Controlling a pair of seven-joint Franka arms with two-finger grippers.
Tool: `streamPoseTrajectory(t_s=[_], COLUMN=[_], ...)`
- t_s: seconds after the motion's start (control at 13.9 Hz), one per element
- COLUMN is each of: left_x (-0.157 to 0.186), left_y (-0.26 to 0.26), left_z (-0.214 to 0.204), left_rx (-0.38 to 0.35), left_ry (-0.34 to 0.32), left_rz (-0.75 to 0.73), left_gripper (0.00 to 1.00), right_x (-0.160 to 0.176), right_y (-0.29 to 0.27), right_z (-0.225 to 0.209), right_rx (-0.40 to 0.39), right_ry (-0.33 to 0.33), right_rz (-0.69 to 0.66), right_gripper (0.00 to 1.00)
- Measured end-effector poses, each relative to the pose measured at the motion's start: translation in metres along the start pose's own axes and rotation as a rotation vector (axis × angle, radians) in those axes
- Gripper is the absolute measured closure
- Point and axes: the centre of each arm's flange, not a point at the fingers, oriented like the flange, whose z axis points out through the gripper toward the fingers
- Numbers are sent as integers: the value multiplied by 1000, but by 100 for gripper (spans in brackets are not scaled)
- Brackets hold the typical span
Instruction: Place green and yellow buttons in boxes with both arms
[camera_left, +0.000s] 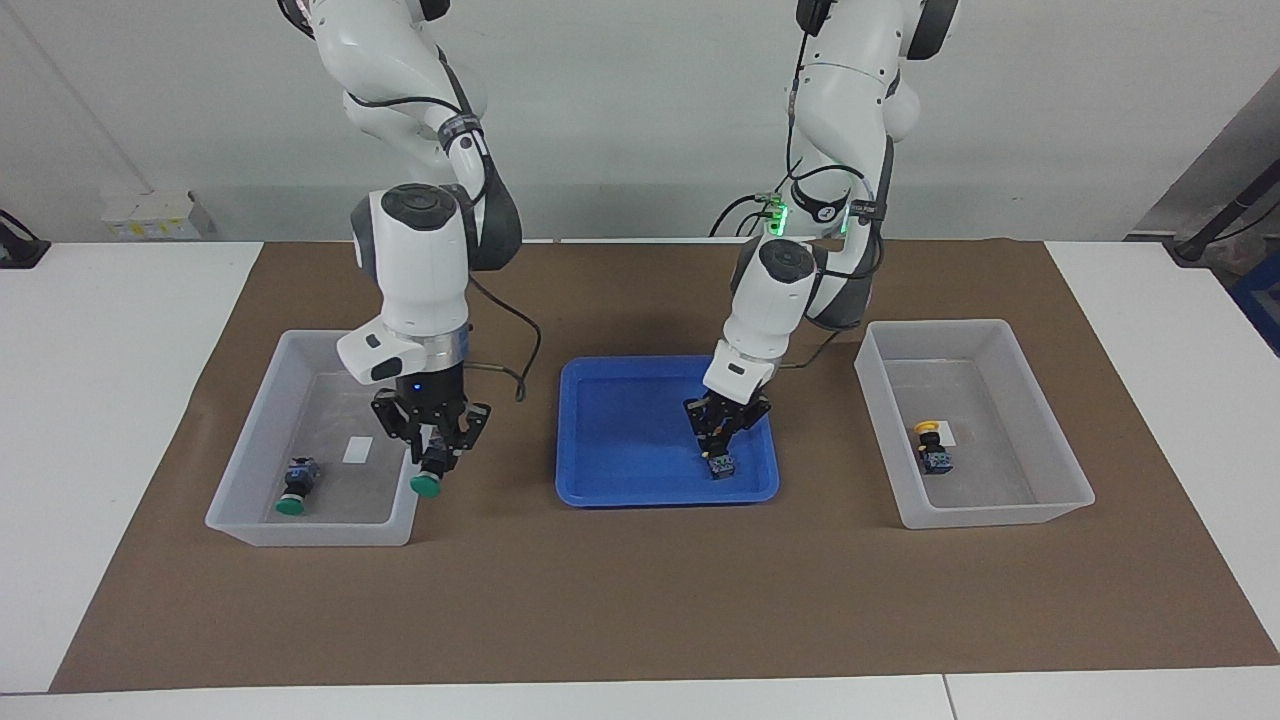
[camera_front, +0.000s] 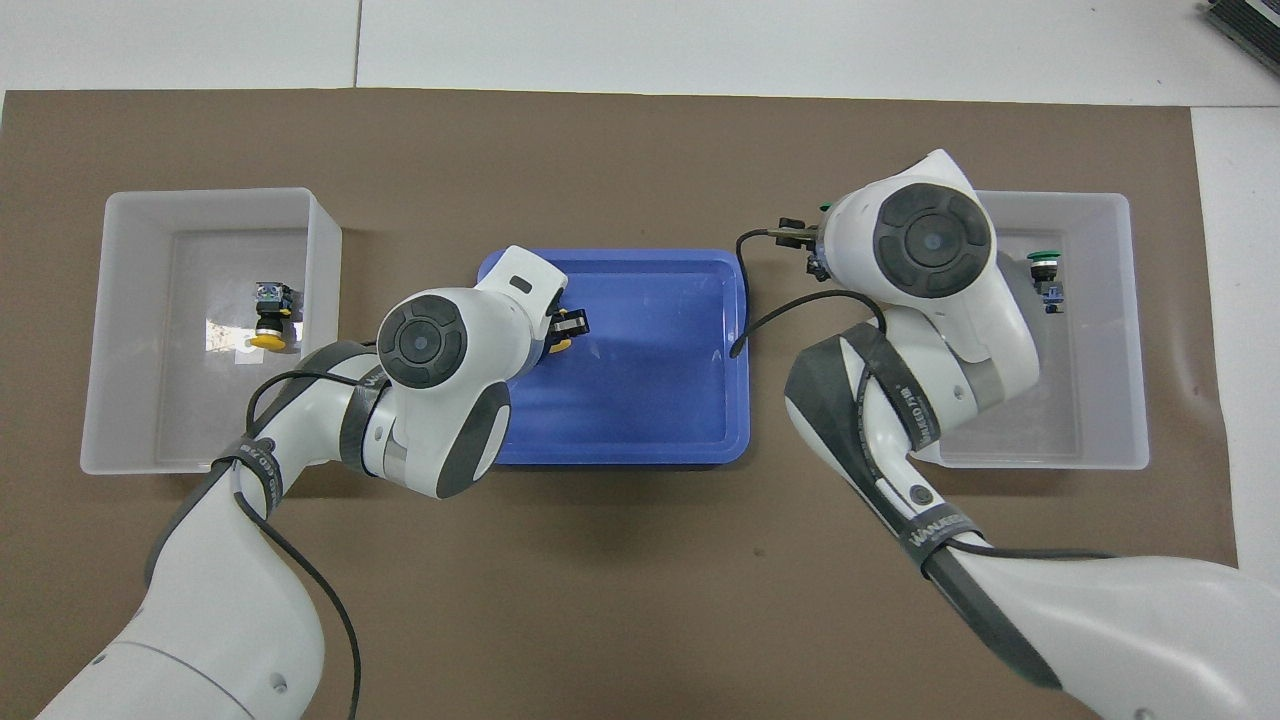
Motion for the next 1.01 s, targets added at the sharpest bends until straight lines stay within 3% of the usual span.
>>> streamPoseTrajectory(t_s=[0.36,0.65,1.01], left_x=[41,80,123], left_y=[-10,-74,-173], left_z=[-76,-134,-156], left_rx=[30,63,100], left_ry=[-32,-20,-25], left_rz=[-49,-90,6], left_gripper=[67,67,67], right_x=[-3,-3,-8], right_y=[50,101,138], right_z=[13,32,66], right_rx=[-29,16,48], right_ry=[-34,-93,-99], right_rz=[-88,-134,-153], right_gripper=[58,58,58])
